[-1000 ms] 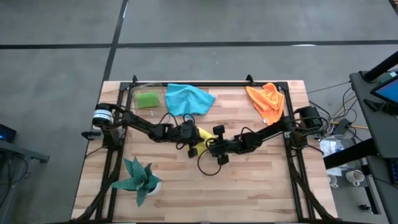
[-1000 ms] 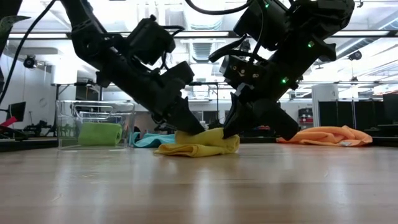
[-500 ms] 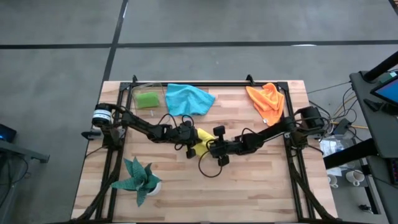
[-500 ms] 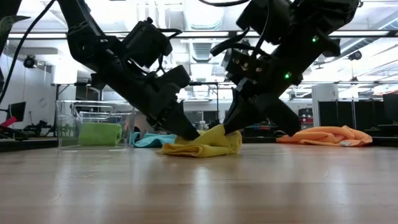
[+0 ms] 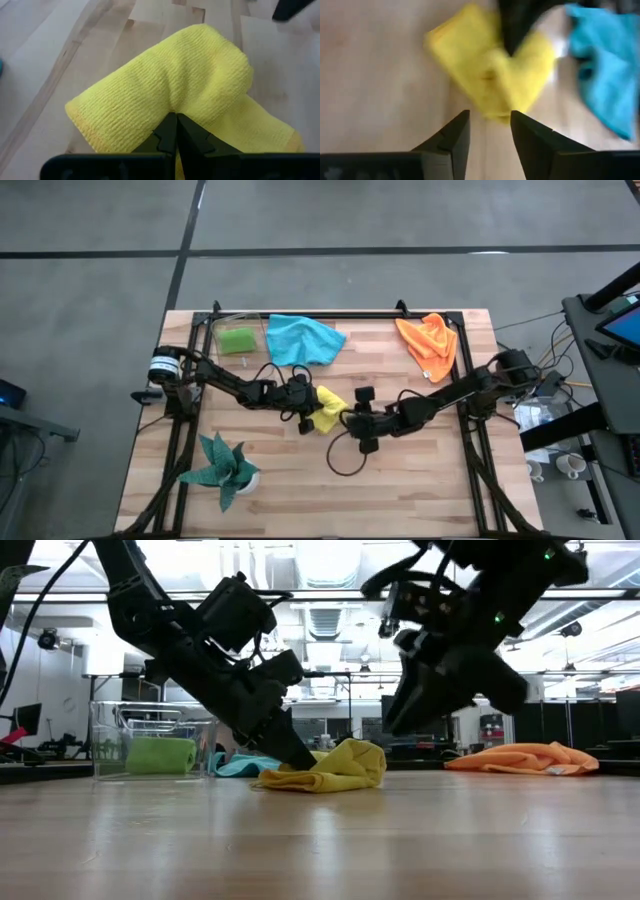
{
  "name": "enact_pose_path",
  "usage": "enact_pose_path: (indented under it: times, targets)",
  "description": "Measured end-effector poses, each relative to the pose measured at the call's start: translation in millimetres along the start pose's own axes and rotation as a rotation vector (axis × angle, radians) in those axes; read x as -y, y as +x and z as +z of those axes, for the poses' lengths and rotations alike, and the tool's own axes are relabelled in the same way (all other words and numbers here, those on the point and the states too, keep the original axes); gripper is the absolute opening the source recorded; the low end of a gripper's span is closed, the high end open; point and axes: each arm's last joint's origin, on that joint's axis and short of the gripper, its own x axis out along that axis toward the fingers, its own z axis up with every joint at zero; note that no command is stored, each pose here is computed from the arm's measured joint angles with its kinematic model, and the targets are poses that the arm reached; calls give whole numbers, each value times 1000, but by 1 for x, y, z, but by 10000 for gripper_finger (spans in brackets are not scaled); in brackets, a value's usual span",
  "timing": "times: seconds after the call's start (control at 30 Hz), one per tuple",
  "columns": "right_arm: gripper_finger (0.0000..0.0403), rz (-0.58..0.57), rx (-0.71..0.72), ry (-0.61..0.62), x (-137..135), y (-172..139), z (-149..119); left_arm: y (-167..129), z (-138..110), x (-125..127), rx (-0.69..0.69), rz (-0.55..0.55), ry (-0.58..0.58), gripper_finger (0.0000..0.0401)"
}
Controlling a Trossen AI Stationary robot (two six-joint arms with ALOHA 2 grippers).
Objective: Roll microfiber towels into tight, uniform cylinder then place into a basket
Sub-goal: Roll the yellow microfiber towel
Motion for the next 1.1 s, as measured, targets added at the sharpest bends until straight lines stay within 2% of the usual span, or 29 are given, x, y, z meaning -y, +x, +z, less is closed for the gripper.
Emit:
enact_pose_path:
  times: [0.1,0.23,0.3,0.43,0.83,1.1]
  targets:
    - [122,-82,126,98,6,2,-3,0,0,0,0,0,0,0]
    - [53,-129,351,239,13,14,-13,0,0,0,1,-1,0,0]
    - [21,-143,390,304,16,21,-23,0,0,0,1,-1,0,0]
    - [10,-126,442,420,18,34,-32,0,1,0,4,-2,-1,0]
    - [9,91,419,426,-6,75,-33,0,1,0,4,-6,-1,0]
    - [9,94,383,425,-13,89,-37,-9,8,0,19,-1,38,0]
